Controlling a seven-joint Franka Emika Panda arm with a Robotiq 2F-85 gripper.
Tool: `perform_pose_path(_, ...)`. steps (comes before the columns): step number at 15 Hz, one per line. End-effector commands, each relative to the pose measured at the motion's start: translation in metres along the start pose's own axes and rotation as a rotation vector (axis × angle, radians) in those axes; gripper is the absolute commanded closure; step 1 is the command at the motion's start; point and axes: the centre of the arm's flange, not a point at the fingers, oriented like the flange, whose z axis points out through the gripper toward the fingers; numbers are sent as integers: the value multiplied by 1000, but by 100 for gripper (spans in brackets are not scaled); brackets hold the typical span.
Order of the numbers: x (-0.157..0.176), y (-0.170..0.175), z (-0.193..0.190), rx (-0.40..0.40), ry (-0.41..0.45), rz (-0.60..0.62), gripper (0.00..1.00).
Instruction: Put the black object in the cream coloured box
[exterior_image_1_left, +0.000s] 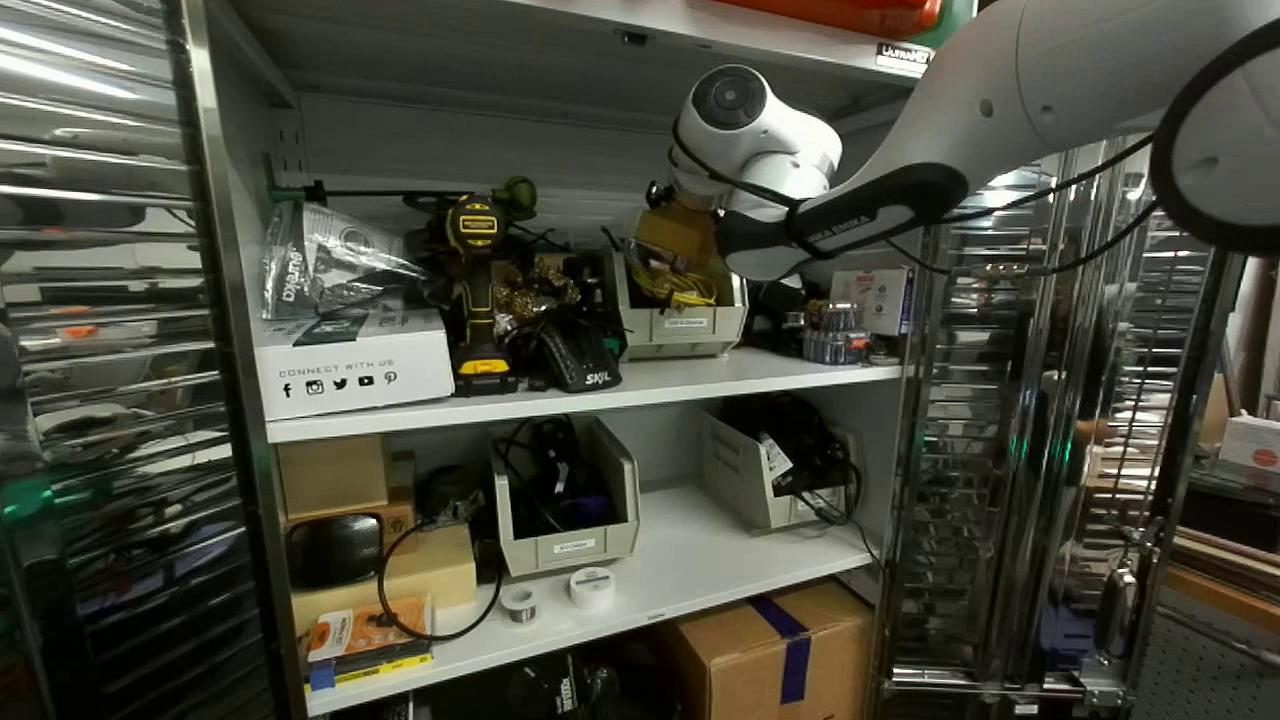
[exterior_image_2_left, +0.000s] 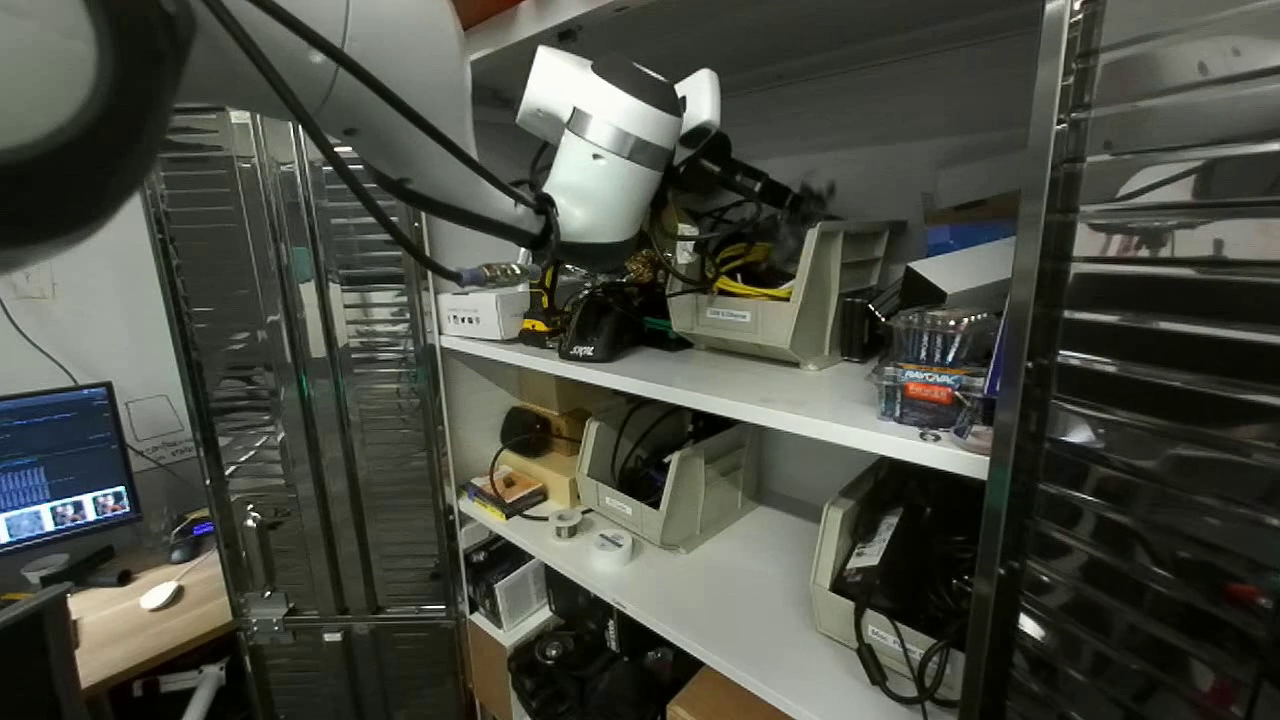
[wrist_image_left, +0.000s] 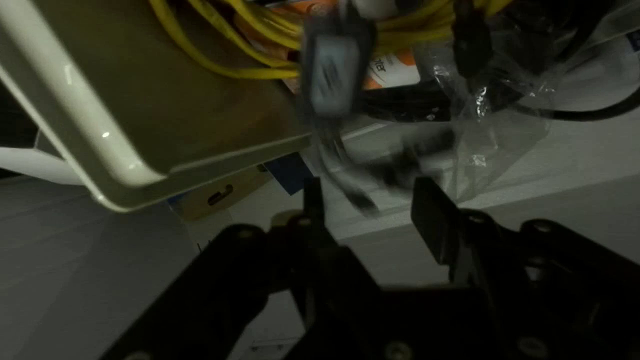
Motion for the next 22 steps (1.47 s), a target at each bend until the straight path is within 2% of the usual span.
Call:
perform_pose_path(1,20,-32,21,-6,-12,13,17)
perform_pose_path(3,24,-35,13,1,-41,30,1)
perform_pose_path(8,33,-31,-32,31,-120,54,0)
perform_pose_path(10,31,-22,-49,5,-185,33,0)
perform_pose_path(14,22,7,-86,-104,-295,-39,0)
perform_pose_path(19,1,48,-136,-174,-530,-159,0)
perform_pose_path(22,-12,68,-164,-134,-701,-194,0)
